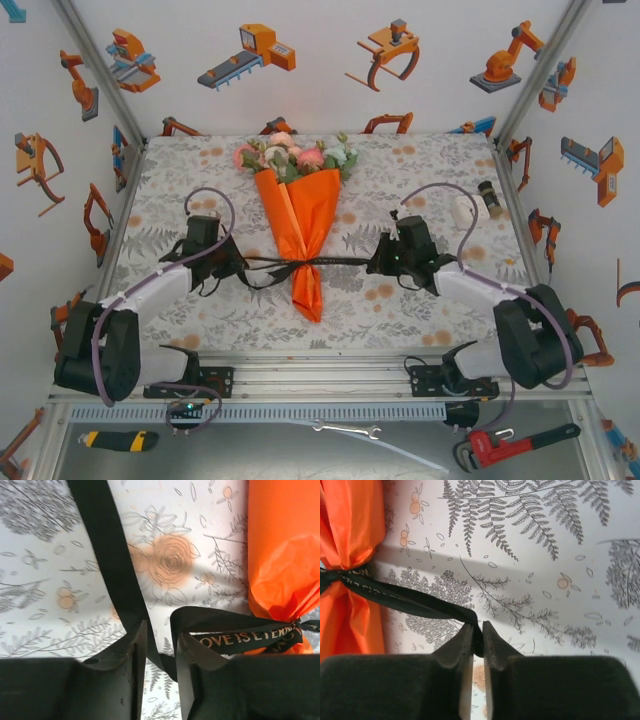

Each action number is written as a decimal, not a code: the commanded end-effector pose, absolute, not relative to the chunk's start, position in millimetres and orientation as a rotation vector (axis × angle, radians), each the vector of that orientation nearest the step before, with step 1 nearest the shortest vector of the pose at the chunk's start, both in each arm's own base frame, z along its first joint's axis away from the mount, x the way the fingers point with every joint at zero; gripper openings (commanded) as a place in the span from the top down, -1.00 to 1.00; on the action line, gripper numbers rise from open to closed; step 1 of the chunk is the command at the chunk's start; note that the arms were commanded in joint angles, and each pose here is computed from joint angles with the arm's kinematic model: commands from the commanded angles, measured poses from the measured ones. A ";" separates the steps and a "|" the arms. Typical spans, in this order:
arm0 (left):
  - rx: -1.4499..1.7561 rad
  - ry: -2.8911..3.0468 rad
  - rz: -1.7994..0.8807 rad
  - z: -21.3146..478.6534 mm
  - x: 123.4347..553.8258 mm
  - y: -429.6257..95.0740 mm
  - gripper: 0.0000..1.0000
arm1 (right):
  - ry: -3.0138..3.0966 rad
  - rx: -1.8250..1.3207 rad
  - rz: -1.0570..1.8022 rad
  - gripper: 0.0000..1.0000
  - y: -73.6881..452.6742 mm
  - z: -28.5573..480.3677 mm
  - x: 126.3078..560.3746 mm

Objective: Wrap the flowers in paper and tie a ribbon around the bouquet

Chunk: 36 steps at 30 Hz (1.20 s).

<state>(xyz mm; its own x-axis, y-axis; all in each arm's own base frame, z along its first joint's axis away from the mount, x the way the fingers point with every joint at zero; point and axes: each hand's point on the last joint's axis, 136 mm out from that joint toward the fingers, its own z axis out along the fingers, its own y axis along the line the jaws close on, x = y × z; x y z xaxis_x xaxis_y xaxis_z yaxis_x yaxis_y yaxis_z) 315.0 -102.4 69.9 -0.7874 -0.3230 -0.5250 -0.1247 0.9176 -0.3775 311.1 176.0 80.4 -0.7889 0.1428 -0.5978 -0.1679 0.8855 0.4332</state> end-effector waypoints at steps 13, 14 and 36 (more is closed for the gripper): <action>0.098 1.961 -0.641 251.3 280.7 -145.5 -0.41 | 2.003 0.031 0.256 -0.03 115.6 221.7 338.6; 0.083 1.936 -0.623 257.0 277.6 -139.6 -0.49 | 1.970 0.074 0.174 -0.15 99.5 227.1 340.1; -0.223 1.831 -0.025 221.2 254.2 -23.0 -0.94 | 2.003 0.315 -0.318 -0.99 -46.5 107.6 379.7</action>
